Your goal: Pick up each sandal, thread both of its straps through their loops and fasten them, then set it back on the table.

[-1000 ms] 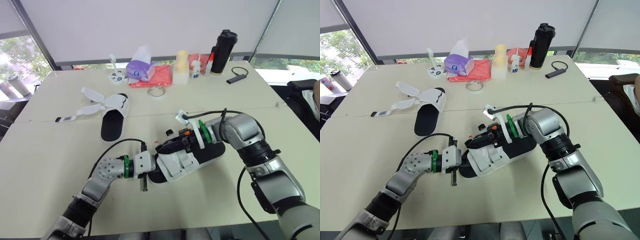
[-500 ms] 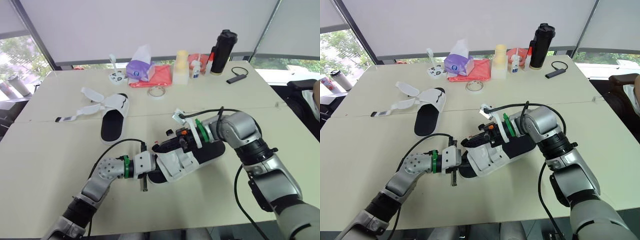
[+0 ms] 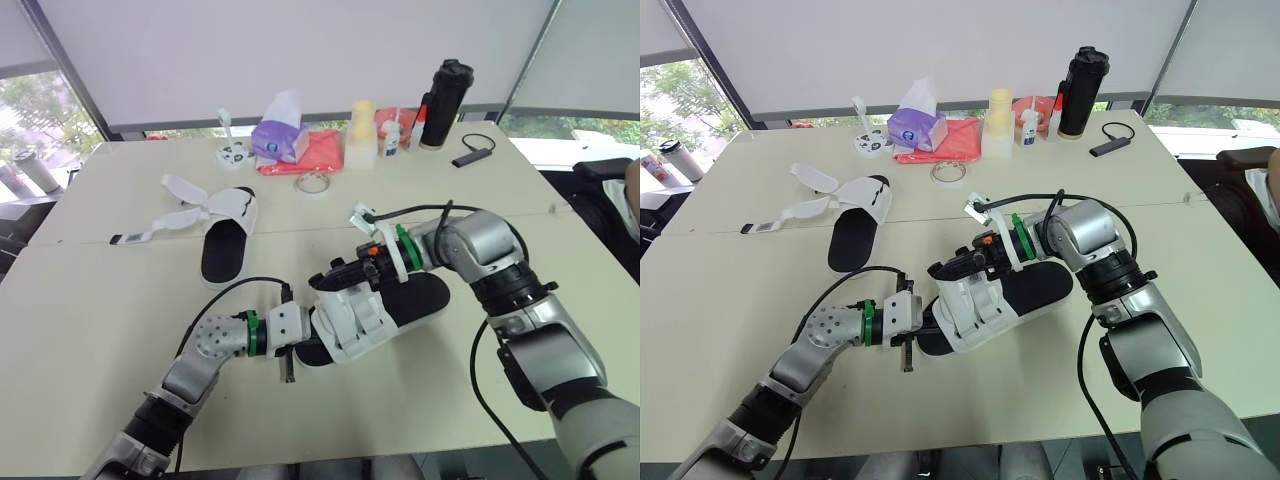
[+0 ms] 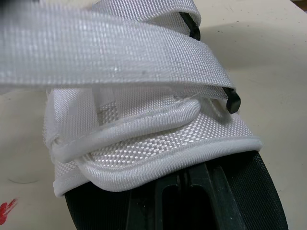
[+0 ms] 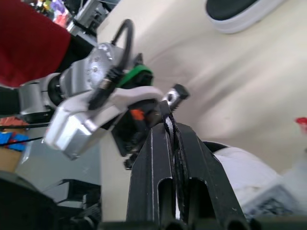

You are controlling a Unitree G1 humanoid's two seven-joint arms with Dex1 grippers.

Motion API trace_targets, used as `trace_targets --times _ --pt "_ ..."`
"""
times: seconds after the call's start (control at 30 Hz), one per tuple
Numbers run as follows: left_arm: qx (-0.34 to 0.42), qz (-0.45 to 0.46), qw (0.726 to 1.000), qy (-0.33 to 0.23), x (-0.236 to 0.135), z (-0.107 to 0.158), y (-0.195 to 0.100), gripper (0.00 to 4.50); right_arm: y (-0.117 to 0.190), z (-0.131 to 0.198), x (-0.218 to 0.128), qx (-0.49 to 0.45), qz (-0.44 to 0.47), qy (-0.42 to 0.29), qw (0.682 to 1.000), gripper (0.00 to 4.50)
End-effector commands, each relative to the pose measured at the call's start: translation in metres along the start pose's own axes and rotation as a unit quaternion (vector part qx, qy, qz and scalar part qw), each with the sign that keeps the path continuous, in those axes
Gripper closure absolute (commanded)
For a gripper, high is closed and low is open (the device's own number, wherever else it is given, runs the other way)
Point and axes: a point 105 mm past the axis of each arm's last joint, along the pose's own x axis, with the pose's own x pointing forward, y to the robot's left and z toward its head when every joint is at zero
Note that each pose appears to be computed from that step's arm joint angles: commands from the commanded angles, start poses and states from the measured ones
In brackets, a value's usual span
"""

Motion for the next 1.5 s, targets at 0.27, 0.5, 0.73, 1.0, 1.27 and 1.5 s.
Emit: trace_targets --times 0.27,0.5,0.73,1.0,1.27,1.5 --pt "-0.041 -0.034 0.997 0.055 -0.003 -0.030 -0.022 4.50 -0.024 0.003 -0.002 -0.093 -0.060 0.023 0.994 4.47" --pt "-0.044 -0.026 0.997 0.056 -0.006 -0.031 -0.023 4.50 -0.031 -0.004 0.003 -0.243 -0.101 0.061 0.963 4.47" --pt "-0.045 -0.023 0.997 0.055 -0.005 -0.031 -0.023 4.50 -0.025 -0.017 0.014 -0.292 -0.090 0.091 0.948 4.47" --pt "-0.045 -0.023 0.997 0.053 -0.004 -0.030 -0.024 4.50 -0.034 -0.010 0.010 -0.278 -0.120 0.075 0.950 1.08" --pt "-0.047 -0.024 0.997 0.051 -0.003 -0.030 -0.026 4.50 -0.040 0.009 0.011 -0.310 -0.167 0.028 0.936 1.08" --pt "-0.048 -0.025 0.997 0.050 -0.002 -0.029 -0.026 4.50 -0.047 0.010 0.018 -0.387 -0.198 0.049 0.899 1.08"
